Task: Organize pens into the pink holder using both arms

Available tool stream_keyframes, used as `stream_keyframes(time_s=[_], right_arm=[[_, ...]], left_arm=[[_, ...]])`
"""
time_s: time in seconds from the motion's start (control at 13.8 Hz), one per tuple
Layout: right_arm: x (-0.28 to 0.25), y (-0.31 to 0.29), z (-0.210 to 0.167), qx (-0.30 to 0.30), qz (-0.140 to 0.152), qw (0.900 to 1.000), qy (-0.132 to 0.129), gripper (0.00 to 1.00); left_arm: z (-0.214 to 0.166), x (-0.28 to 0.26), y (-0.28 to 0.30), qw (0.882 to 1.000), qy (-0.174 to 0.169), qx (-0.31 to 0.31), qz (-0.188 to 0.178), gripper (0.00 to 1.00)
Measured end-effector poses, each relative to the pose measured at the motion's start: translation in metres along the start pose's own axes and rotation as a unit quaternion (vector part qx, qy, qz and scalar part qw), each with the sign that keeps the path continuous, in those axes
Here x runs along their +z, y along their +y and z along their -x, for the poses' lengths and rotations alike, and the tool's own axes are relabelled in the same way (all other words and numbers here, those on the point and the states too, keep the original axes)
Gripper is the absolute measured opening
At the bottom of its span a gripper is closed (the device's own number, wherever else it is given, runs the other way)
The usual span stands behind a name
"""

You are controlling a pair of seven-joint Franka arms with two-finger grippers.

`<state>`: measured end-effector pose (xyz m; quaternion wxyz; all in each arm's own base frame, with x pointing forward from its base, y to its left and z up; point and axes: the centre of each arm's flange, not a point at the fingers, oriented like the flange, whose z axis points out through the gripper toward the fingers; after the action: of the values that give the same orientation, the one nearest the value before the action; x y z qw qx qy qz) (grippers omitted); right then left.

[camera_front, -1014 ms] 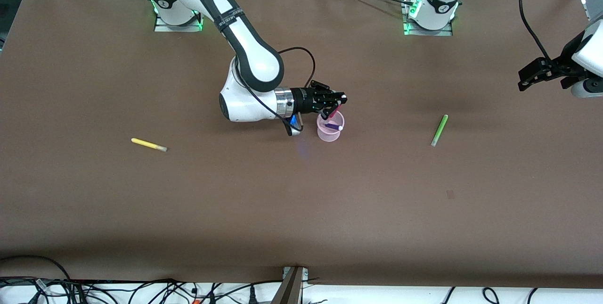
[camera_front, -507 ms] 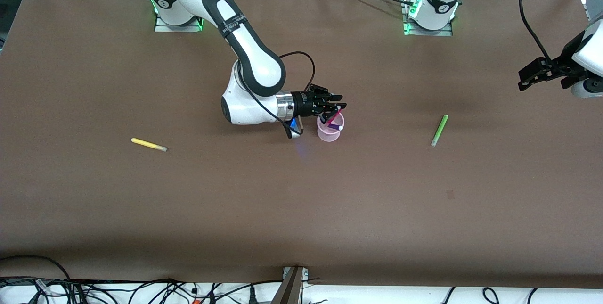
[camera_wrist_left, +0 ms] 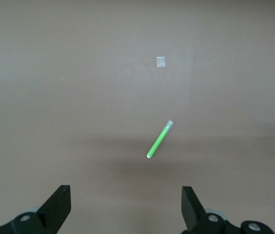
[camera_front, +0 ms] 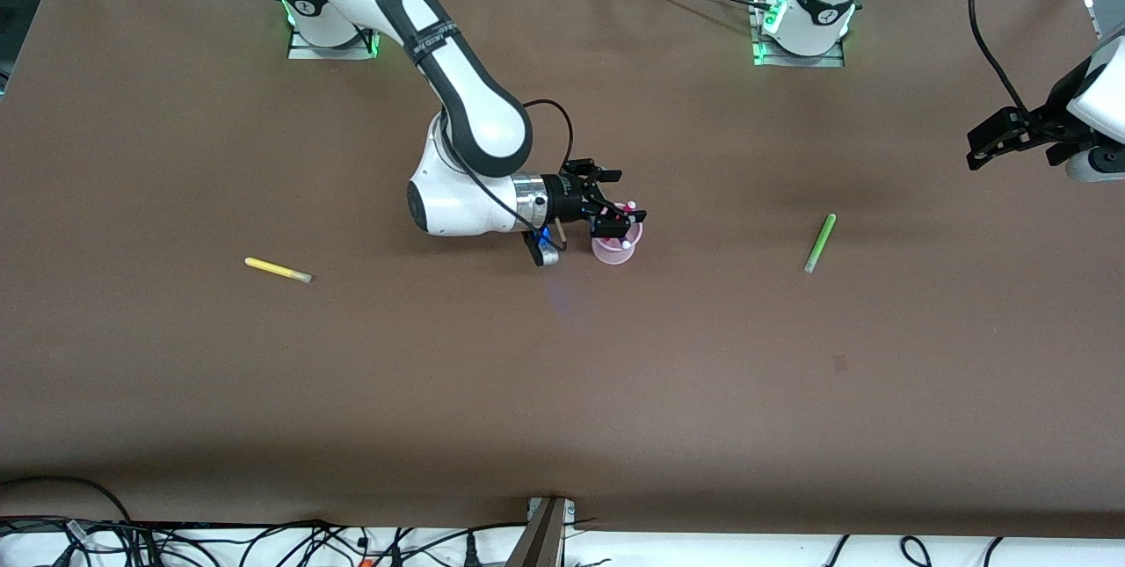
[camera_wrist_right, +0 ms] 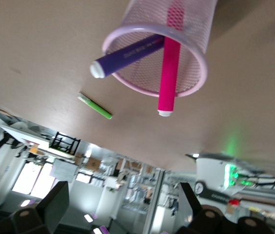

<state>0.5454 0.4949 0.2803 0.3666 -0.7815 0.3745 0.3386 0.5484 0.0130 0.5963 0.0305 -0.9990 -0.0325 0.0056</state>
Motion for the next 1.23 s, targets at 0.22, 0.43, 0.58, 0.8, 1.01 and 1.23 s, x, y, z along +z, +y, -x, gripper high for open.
stream_keyframes(time_s=[0.22, 0.43, 0.58, 0.8, 1.01, 1.23], right_arm=[[-0.034, -0.023, 0.016, -0.079, 0.02, 0.995, 0.059, 1.0], [-0.102, -0.045, 0.023, -0.177, 0.044, 0.971, 0.153, 1.0], [-0.156, -0.052, 0.017, -0.209, 0.064, 0.955, 0.203, 1.0], [-0.217, -0.045, 0.016, -0.269, 0.145, 0.922, 0.236, 1.0], [-0.278, -0.032, 0.041, -0.338, 0.249, 0.869, 0.262, 1.0], [-0.343, -0.016, 0.07, -0.38, 0.319, 0.82, 0.285, 1.0]], left_arm=[[0.0, 0.0, 0.0, 1.0, 0.0, 0.0, 0.0, 1.0], [0.0, -0.001, 0.0, 1.0, 0.001, 0.0, 0.0, 1.0], [0.0, -0.001, 0.0, 1.0, 0.001, 0.0, 0.0, 1.0], [0.0, -0.002, 0.0, 1.0, 0.002, 0.0, 0.0, 1.0], [0.0, -0.002, 0.0, 1.0, 0.002, 0.0, 0.0, 1.0], [0.0, -0.002, 0.0, 1.0, 0.002, 0.0, 0.0, 1.0]])
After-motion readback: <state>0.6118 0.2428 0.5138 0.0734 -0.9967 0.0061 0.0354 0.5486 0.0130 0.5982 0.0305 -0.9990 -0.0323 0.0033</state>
